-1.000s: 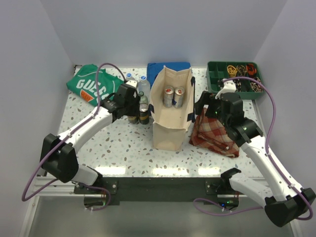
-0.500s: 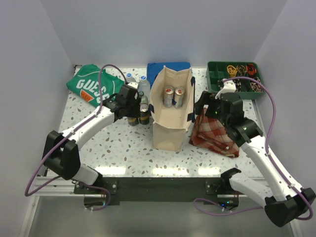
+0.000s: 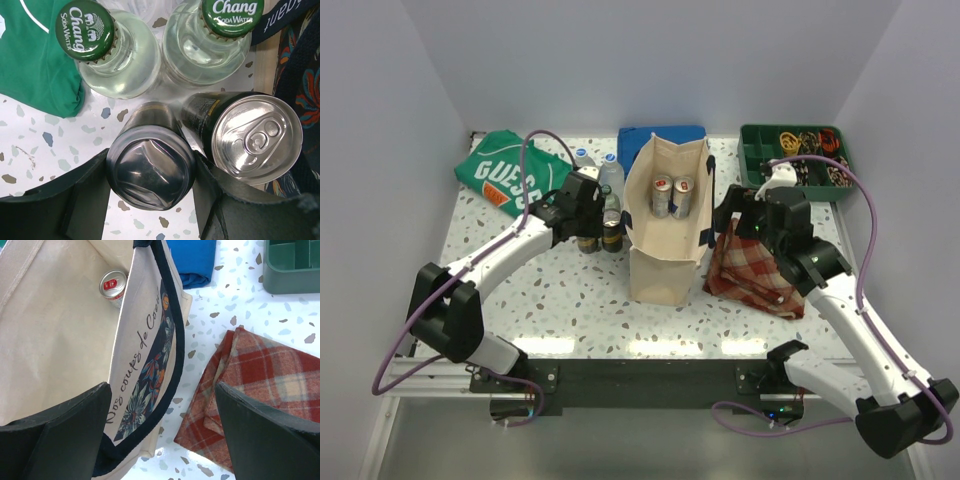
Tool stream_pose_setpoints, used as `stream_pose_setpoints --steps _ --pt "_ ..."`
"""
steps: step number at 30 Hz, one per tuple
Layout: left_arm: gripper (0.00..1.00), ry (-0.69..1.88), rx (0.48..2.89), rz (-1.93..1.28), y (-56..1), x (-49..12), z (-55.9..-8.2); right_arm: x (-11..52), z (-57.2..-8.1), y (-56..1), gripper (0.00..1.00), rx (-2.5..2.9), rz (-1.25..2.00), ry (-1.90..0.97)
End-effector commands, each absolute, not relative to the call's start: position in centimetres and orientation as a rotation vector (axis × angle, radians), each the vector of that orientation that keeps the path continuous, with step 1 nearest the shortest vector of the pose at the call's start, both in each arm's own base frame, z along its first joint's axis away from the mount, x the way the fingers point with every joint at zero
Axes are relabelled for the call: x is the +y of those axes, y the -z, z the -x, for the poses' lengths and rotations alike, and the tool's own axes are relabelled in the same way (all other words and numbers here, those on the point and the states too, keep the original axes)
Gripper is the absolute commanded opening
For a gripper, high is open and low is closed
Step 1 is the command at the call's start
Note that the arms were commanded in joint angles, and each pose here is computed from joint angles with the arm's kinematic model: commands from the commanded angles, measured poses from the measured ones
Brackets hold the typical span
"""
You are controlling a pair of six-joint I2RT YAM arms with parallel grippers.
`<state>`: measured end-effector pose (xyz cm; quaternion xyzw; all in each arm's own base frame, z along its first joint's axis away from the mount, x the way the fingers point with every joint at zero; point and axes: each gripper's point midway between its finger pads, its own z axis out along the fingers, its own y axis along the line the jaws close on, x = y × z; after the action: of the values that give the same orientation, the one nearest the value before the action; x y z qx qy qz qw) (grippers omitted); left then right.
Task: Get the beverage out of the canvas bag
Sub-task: Place the drink at the center of the board.
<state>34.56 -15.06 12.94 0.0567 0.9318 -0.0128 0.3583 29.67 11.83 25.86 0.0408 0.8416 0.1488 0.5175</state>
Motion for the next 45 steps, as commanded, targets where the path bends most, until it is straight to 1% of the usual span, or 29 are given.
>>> stream_pose_setpoints --steps 1,6,7,8,10,15,16,21,22,27,29,34,35,40,43,45 --pt "0.00 0.070 2.264 -0.062 -16.08 -15.39 -36.91 11.54 -29.93 -26.16 0.89 2.009 -0.106 -0.341" --pt "0.00 0.070 2.270 -0.056 -15.78 -15.49 -37.04 11.59 -29.87 -25.98 0.89 2.015 -0.103 -0.341" --pt "0.02 0.073 2.270 -0.051 -15.78 -15.49 -37.00 11.59 -29.87 -25.98 0.89 2.015 -0.103 -0.341" --pt "0.07 0.074 2.269 -0.049 -15.76 -15.51 -37.02 11.58 -29.95 -25.99 0.89 2.014 -0.105 -0.341" --pt "0.08 0.078 2.271 -0.043 -15.71 -15.58 -37.06 11.59 -29.92 -25.96 0.89 2.015 -0.104 -0.340" --pt "0.20 0.079 2.275 -0.033 -15.61 -15.57 -37.02 11.70 -30.00 -25.81 0.89 2.020 -0.099 -0.341" --pt "0.24 0.078 2.277 -0.033 -15.49 -15.55 -36.99 11.74 -30.01 -25.76 0.89 2.022 -0.100 -0.343" --pt "0.32 0.069 2.276 -0.024 -15.45 -15.39 -36.98 11.73 -30.04 -25.72 0.89 2.023 -0.102 -0.342" --pt "0.36 0.068 2.279 -0.023 -15.37 -15.38 -36.95 11.72 -30.02 -25.76 0.89 2.022 -0.100 -0.343" --pt "0.38 0.067 2.286 -0.024 -15.10 -15.39 -36.91 11.75 -29.94 -25.64 0.89 2.025 -0.100 -0.344" --pt "0.40 0.061 2.286 -0.022 -15.13 -15.30 -36.91 11.66 -29.93 -25.80 0.89 2.020 -0.103 -0.344" --pt "0.55 0.058 2.282 -0.019 -15.29 -15.19 -36.86 11.68 -29.89 -25.70 0.89 2.024 -0.098 -0.341" --pt "0.56 0.053 2.282 -0.015 -15.28 -15.10 -36.85 11.65 -29.92 -25.65 0.89 2.025 -0.101 -0.341" --pt "0.70 0.051 2.281 -0.010 -15.39 -14.99 -36.74 11.70 -29.89 -25.66 0.89 2.024 -0.101 -0.345" --pt "0.76 0.056 2.276 -0.009 -15.55 -15.04 -36.77 11.78 -29.87 -25.55 0.89 2.026 -0.100 -0.348" --pt "0.78 0.054 2.277 -0.011 -15.45 -15.03 -36.77 11.81 -29.86 -25.55 0.89 2.026 -0.100 -0.351"
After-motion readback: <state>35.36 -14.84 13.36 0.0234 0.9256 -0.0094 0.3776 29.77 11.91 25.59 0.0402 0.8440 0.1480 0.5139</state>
